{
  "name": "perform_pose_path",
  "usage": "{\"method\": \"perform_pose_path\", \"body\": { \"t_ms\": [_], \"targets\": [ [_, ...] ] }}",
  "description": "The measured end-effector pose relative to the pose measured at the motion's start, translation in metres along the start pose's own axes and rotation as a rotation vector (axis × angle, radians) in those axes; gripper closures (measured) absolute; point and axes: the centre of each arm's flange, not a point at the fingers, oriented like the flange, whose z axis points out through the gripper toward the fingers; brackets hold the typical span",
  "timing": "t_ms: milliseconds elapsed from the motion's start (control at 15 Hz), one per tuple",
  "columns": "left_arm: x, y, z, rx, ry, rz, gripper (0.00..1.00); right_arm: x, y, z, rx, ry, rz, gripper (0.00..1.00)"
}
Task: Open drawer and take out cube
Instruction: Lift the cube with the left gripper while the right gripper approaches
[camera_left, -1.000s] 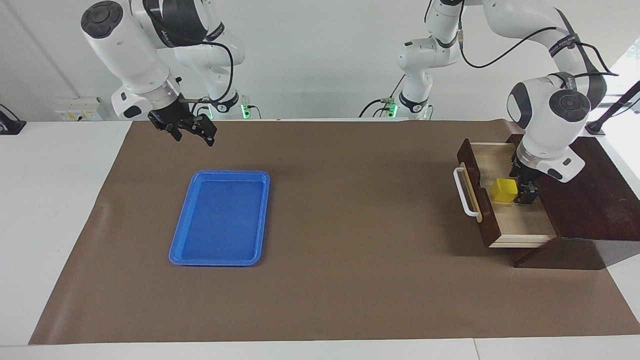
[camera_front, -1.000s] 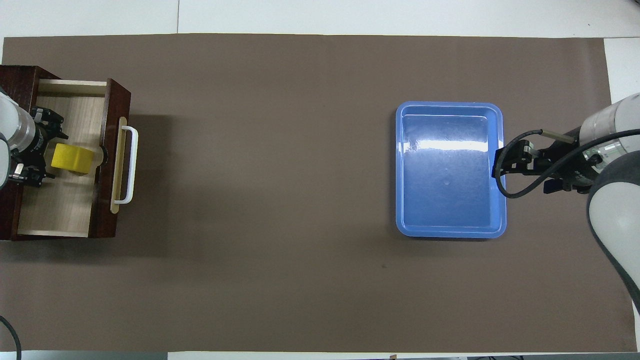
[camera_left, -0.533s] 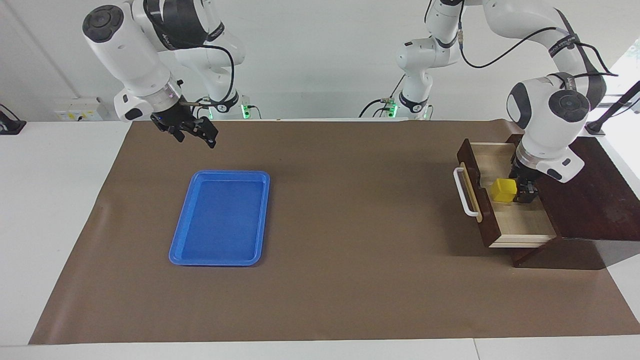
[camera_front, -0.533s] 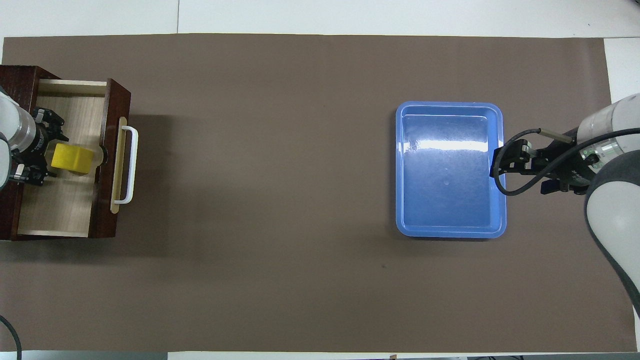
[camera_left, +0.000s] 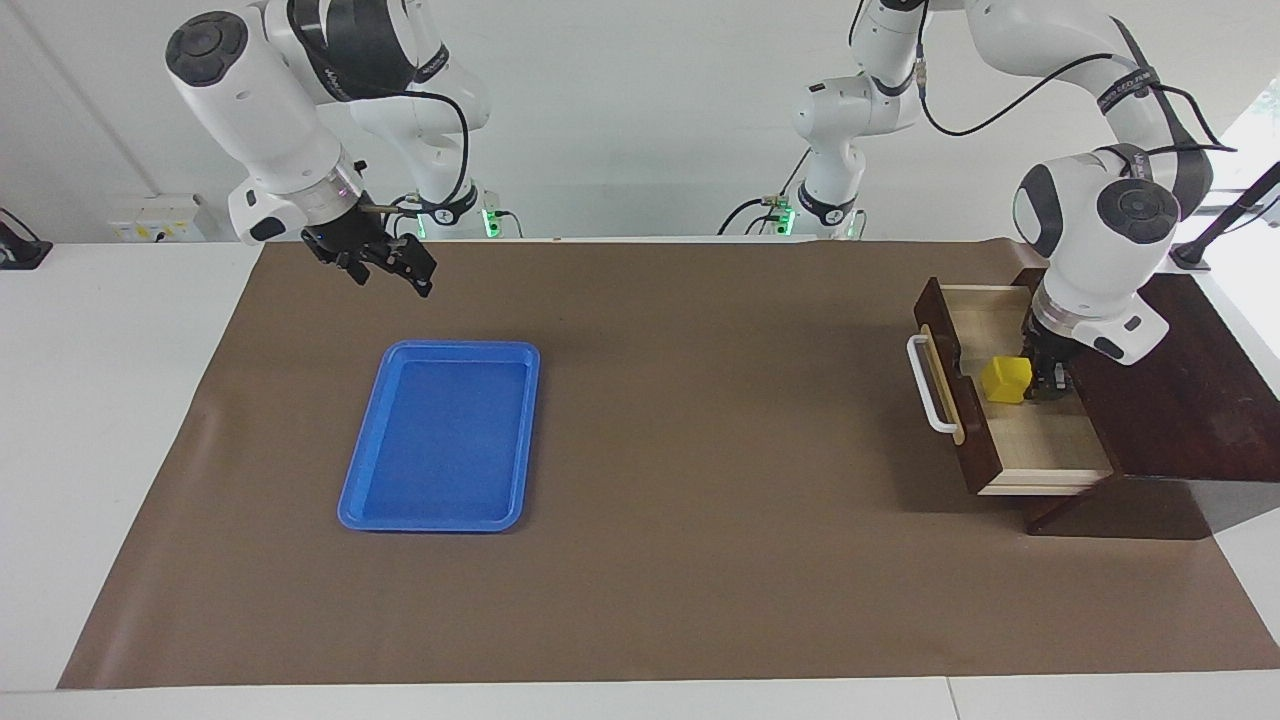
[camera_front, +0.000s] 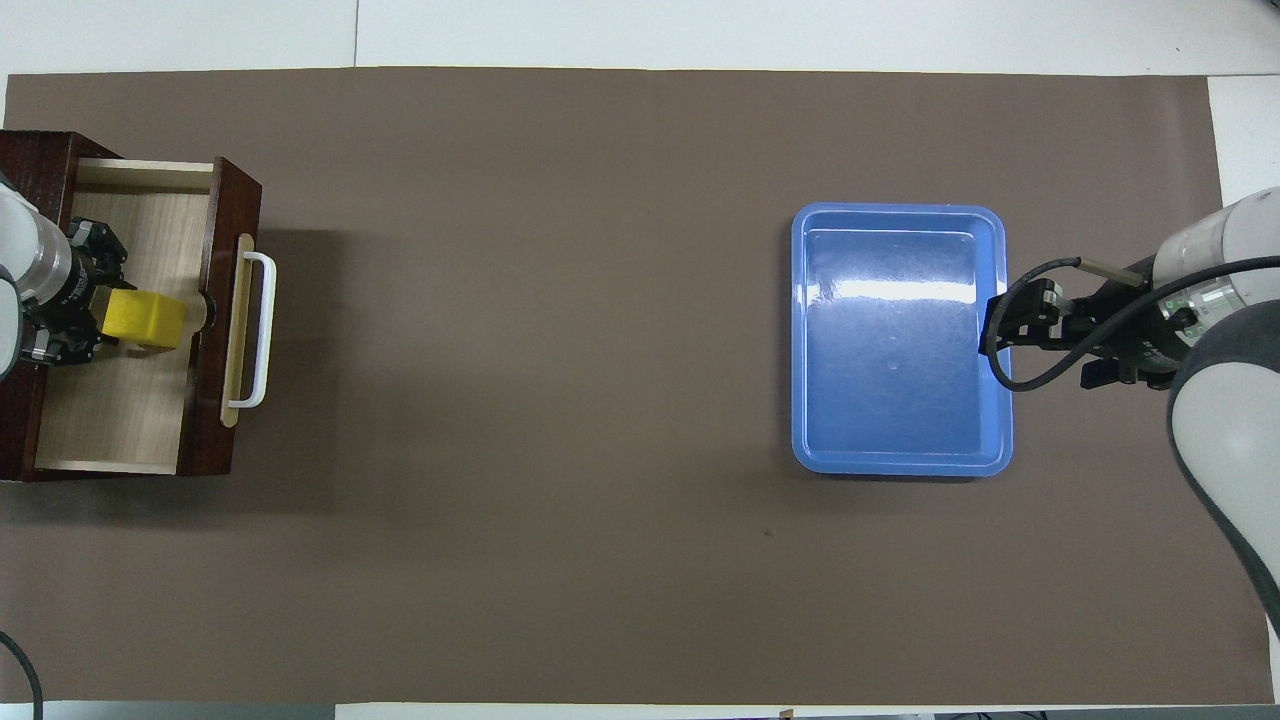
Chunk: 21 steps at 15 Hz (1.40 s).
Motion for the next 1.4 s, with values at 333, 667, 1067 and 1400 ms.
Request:
{"method": "perform_pose_path", "body": {
  "t_ms": [333, 667, 1067, 1400],
  "targets": [
    [-0.004, 0.004, -0.013, -0.009, 0.001, 0.008, 0.44, 0.0, 0.0, 0.0, 0.0, 0.0, 0.0, 0.0],
    [-0.002, 0.01, -0.078, -0.027, -0.049, -0.008, 0.44, 0.0, 0.0, 0.0, 0.0, 0.0, 0.023, 0.0],
    [-0.087, 0.023, -0.137, -0.037, -0.114, 0.053, 0.44, -0.014, -0.053, 0.019, 0.066, -0.039, 0.207, 0.0],
    [-0.191, 0.029, -0.166, -0.015, -0.092, 0.011, 0.44, -0.033, -0.134, 0.063, 0.137, -0.114, 0.45, 0.0]
  ]
}}
